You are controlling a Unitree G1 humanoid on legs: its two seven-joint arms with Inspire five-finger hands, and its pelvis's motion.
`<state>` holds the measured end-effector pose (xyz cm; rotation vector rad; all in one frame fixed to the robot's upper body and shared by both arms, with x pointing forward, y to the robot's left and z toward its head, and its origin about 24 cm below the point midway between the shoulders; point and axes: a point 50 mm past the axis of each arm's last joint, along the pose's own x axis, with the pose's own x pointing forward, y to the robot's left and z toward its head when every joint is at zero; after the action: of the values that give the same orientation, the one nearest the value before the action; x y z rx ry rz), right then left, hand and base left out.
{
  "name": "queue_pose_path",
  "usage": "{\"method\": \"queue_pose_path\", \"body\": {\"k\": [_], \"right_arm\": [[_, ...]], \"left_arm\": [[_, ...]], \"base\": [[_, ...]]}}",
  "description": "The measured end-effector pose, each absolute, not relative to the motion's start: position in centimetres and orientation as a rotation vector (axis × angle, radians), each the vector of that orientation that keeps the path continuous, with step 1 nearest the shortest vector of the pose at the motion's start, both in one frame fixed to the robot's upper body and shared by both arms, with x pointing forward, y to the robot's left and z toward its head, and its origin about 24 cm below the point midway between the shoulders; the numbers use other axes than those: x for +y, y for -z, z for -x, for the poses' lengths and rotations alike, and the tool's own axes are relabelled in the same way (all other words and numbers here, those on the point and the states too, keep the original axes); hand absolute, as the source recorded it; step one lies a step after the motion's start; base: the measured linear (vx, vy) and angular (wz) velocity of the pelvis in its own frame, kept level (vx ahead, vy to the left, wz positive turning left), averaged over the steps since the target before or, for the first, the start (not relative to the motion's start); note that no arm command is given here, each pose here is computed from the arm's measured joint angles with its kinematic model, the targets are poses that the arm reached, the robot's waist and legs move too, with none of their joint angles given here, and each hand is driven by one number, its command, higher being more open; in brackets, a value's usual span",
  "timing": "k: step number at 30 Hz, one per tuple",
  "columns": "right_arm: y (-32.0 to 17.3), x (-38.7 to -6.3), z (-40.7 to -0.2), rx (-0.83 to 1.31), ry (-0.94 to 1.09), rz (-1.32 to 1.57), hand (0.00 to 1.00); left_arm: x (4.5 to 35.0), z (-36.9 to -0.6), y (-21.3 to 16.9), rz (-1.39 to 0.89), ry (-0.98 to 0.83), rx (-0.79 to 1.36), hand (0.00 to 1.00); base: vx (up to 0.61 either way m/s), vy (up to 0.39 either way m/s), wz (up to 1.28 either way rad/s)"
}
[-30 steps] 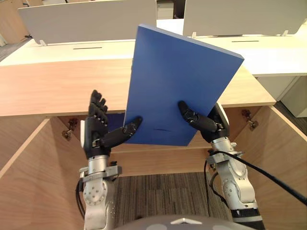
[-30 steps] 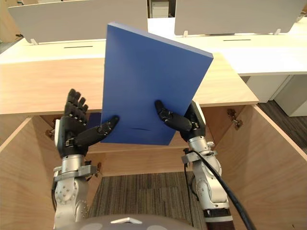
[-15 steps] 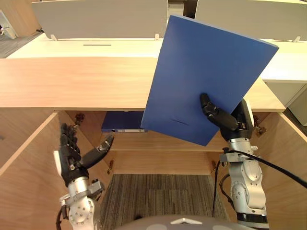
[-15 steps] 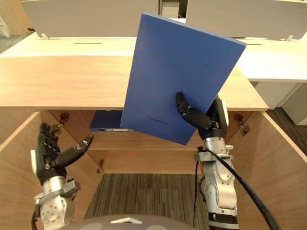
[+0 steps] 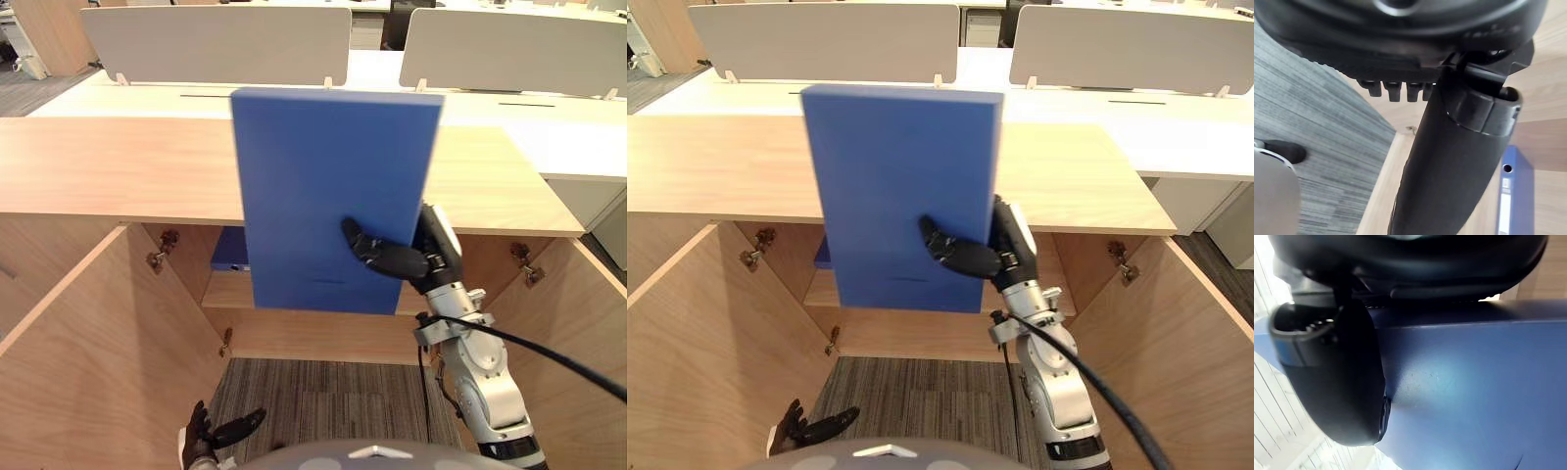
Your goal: Walk over to the cabinet, pick up the folder, carry it to the office cabinet, place the folder inside the office cabinet, then close the office cabinet door
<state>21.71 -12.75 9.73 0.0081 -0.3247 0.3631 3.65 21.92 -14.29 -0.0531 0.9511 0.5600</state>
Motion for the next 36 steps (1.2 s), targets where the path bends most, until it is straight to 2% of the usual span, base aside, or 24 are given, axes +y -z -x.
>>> {"method": "queue_pose_path", "body": {"k": [7,11,16,24,31,36], "right_arm": [[-9.3,-11.7,-21.4,-0.322,-0.443,0.135,0.00],[-8.3,-10.5,-21.9,-0.302,-0.518,0.238,0.00],[-8.8,-9.7,-24.3,-0.340,-0.556,0.360,0.00],[-9.0,-11.0,-26.5,-0.339,-0.449,0.485,0.00],[-10.6,-11.0,-26.7,-0.407,-0.370,0.449,0.00],[-13.5,-11.6,-27.8,-0.486,-0.276,0.244,0.00]], "left_arm": [[22.7,-2.0,15.2,-0.001,-0.522,1.061,1.00],[22.9,-2.8,15.4,-0.020,-0.489,1.064,1.00],[22.8,-8.7,14.6,-0.040,-0.409,0.929,1.00],[21.4,-17.1,11.7,-0.051,-0.310,0.684,1.00],[20.5,-21.3,8.4,-0.040,-0.272,0.492,1.00],[19.9,-23.9,6.0,-0.025,-0.250,0.378,1.00]], "base": [[-0.02,0.005,-0.08],[-0.01,0.003,-0.05],[-0.07,0.009,-0.07],[-0.11,0.007,-0.07],[-0.17,-0.042,-0.01],[-0.08,-0.037,-0.03]]}}
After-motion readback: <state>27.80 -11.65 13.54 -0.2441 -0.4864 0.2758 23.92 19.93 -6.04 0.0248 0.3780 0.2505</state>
